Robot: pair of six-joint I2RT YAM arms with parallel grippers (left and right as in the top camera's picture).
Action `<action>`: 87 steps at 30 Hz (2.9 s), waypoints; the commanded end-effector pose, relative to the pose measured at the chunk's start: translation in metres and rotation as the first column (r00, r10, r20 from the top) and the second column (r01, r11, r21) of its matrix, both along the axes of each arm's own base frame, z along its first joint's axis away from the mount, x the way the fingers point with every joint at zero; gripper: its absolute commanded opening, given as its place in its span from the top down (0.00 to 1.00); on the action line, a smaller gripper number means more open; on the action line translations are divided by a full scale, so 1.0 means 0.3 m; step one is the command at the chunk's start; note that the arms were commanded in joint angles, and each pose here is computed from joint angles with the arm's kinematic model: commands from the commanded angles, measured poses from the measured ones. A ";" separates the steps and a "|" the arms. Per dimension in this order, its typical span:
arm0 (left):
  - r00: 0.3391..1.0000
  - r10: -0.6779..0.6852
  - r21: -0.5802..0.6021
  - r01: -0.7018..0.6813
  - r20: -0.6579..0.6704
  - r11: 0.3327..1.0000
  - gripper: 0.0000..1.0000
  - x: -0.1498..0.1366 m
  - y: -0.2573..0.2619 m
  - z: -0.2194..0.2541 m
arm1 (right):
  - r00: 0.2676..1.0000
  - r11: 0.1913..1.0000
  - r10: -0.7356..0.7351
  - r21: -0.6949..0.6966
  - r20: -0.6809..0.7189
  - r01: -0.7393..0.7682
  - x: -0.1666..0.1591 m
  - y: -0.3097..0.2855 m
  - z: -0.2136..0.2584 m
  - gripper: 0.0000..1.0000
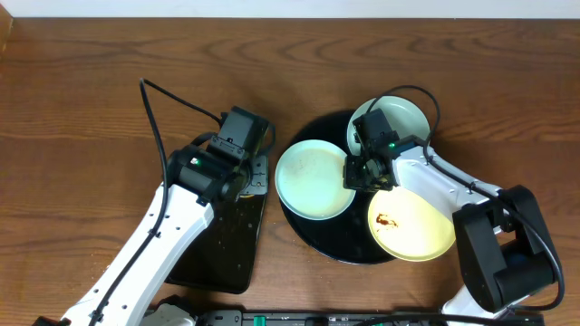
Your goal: Clean dirty plates on tray and stack at the side
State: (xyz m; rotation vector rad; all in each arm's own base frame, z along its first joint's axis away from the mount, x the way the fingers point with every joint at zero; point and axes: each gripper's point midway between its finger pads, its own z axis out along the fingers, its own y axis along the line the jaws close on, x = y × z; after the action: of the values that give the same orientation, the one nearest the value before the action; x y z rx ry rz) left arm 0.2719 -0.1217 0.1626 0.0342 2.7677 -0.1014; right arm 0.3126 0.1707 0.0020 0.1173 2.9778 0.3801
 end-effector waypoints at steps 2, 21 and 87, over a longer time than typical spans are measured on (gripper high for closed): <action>1.000 0.005 0.014 -0.005 0.018 1.000 0.92 0.012 0.013 0.016 | 0.998 0.999 -0.029 -0.040 -0.048 0.027 -0.043 -0.027 -0.064 0.98; 1.000 0.004 0.012 -0.005 0.022 1.000 0.92 0.014 0.012 0.017 | 0.971 0.997 -0.074 0.005 0.228 0.074 0.042 -0.049 0.252 0.98; 0.917 0.238 0.067 -0.229 -0.320 0.971 0.92 0.011 0.270 -0.386 | 0.755 0.626 0.373 -0.747 0.540 0.225 0.046 -0.301 0.847 0.99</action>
State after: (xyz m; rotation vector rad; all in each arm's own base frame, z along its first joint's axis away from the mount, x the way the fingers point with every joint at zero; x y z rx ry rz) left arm 0.2768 -0.0408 0.0483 -0.3459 3.0677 0.0029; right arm 0.3261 0.0847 0.2372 -0.2346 2.2024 -0.7324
